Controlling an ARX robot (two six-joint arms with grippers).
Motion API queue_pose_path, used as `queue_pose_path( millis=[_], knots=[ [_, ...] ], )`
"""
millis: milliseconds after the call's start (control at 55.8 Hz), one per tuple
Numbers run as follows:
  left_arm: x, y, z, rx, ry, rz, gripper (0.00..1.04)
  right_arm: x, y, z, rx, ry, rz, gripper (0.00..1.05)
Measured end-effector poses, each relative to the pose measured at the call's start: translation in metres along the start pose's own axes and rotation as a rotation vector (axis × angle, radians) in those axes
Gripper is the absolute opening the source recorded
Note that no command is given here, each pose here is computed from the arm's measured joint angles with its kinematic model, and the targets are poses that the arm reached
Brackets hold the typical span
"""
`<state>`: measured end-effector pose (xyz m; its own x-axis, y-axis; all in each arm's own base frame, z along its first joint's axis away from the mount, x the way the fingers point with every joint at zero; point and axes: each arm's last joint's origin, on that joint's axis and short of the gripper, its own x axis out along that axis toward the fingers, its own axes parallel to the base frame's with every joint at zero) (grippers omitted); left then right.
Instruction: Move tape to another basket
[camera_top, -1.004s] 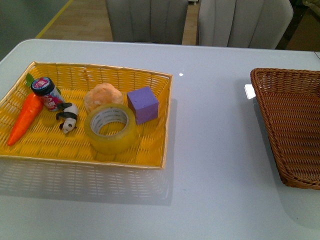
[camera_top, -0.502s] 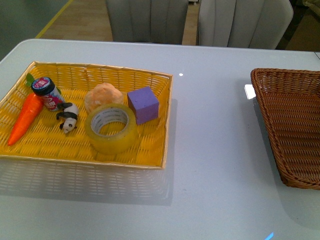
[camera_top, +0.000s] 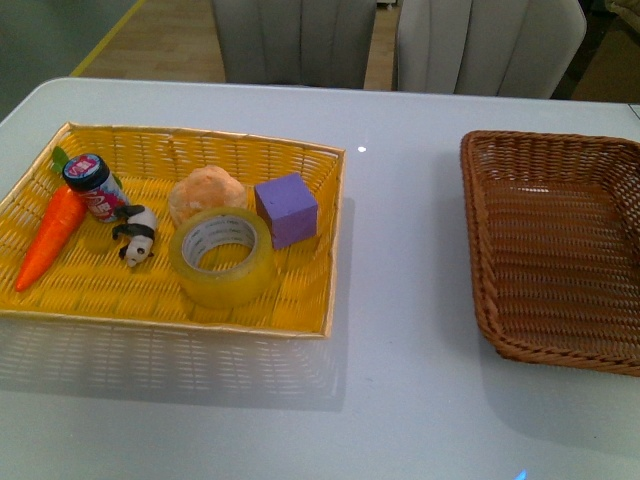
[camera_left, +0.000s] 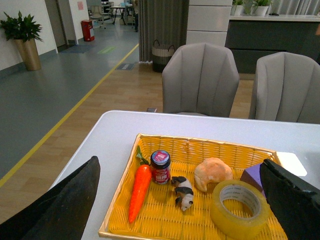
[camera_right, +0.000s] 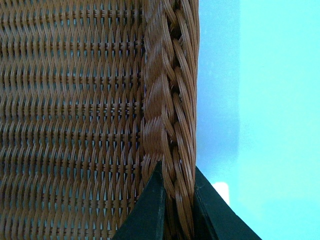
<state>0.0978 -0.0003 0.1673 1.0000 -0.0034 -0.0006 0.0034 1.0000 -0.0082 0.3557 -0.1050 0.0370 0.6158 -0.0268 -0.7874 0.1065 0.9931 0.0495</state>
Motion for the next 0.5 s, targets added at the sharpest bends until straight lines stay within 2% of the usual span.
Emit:
queue_pose_path(
  millis=[358, 502],
  knots=[
    [0.0, 0.0, 0.0, 0.0, 0.0, 0.0, 0.96, 0.003, 0.077, -0.017, 0.037, 0.047, 0.091, 0.06],
    [0.0, 0.0, 0.0, 0.0, 0.0, 0.0, 0.96, 0.004, 0.094, -0.017, 0.024, 0.045, 0.11, 0.06]
  ],
)
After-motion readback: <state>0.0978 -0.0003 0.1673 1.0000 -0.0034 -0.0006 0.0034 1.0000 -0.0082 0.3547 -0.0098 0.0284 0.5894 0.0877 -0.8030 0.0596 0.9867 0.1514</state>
